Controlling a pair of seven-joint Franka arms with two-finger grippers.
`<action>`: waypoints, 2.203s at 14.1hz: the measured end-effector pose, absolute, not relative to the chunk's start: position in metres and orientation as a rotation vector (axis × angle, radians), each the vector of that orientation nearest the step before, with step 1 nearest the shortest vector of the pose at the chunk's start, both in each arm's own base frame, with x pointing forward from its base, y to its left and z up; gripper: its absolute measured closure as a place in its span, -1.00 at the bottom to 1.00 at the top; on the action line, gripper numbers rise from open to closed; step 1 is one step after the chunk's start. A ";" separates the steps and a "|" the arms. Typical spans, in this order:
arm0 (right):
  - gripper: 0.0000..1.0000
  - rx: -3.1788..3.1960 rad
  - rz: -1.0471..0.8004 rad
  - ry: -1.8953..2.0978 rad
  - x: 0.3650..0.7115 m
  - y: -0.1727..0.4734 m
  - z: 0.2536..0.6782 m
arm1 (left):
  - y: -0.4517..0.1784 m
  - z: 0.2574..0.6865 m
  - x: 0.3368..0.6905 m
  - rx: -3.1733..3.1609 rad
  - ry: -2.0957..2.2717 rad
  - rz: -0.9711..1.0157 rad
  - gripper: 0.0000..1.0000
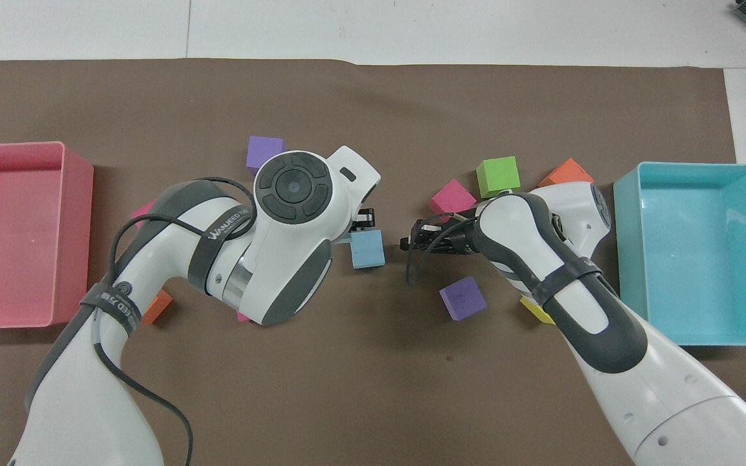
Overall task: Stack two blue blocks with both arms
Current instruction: 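Carry the held cube with the left gripper over the center blue cube, then lower the cube onto the center blue cube and open the left gripper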
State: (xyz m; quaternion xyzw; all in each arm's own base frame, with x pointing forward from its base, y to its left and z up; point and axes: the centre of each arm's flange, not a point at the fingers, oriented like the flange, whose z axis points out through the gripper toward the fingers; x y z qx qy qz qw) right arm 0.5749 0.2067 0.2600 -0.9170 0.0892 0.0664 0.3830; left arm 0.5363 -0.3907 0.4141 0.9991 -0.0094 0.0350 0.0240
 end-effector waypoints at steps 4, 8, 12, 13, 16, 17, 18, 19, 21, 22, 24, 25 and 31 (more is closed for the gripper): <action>0.98 -2.338 0.169 0.228 0.575 0.207 0.260 | -0.409 0.400 0.532 3.087 -0.064 0.105 -0.16; 0.98 -2.338 0.169 0.228 0.575 0.207 0.260 | -0.429 0.392 0.518 3.084 -0.110 0.090 -0.16; 0.98 -2.338 0.169 0.228 0.575 0.207 0.260 | -0.435 0.386 0.513 3.088 -0.120 0.077 -0.16; 0.98 -2.338 0.169 0.228 0.575 0.207 0.260 | -0.434 0.385 0.513 3.090 -0.108 0.074 -0.16; 0.98 -2.338 0.169 0.228 0.575 0.207 0.260 | -0.434 0.381 0.514 3.094 -0.039 0.065 -0.16; 0.98 -2.338 0.169 0.228 0.575 0.207 0.260 | -0.434 0.381 0.514 3.095 -0.032 0.064 -0.16; 0.98 -2.338 0.169 0.228 0.575 0.207 0.260 | -0.434 0.381 0.514 3.095 -0.028 0.063 -0.16; 0.98 -2.338 0.169 0.228 0.575 0.207 0.260 | -0.434 0.380 0.513 3.096 -0.025 0.061 -0.16; 0.98 -2.338 0.169 0.228 0.575 0.207 0.260 | -0.435 0.378 0.512 3.097 -0.027 0.055 -0.16; 0.98 -2.338 0.169 0.228 0.575 0.207 0.260 | -0.436 0.377 0.510 3.098 -0.029 0.051 -0.16; 0.98 -2.338 0.169 0.228 0.575 0.207 0.260 | -0.437 0.376 0.508 3.099 -0.031 0.047 -0.16; 0.98 -2.338 0.169 0.228 0.575 0.207 0.260 | -0.437 0.375 0.508 3.099 -0.032 0.046 -0.16; 0.98 -2.338 0.169 0.228 0.575 0.207 0.260 | -0.439 0.375 0.507 3.100 -0.028 0.044 -0.16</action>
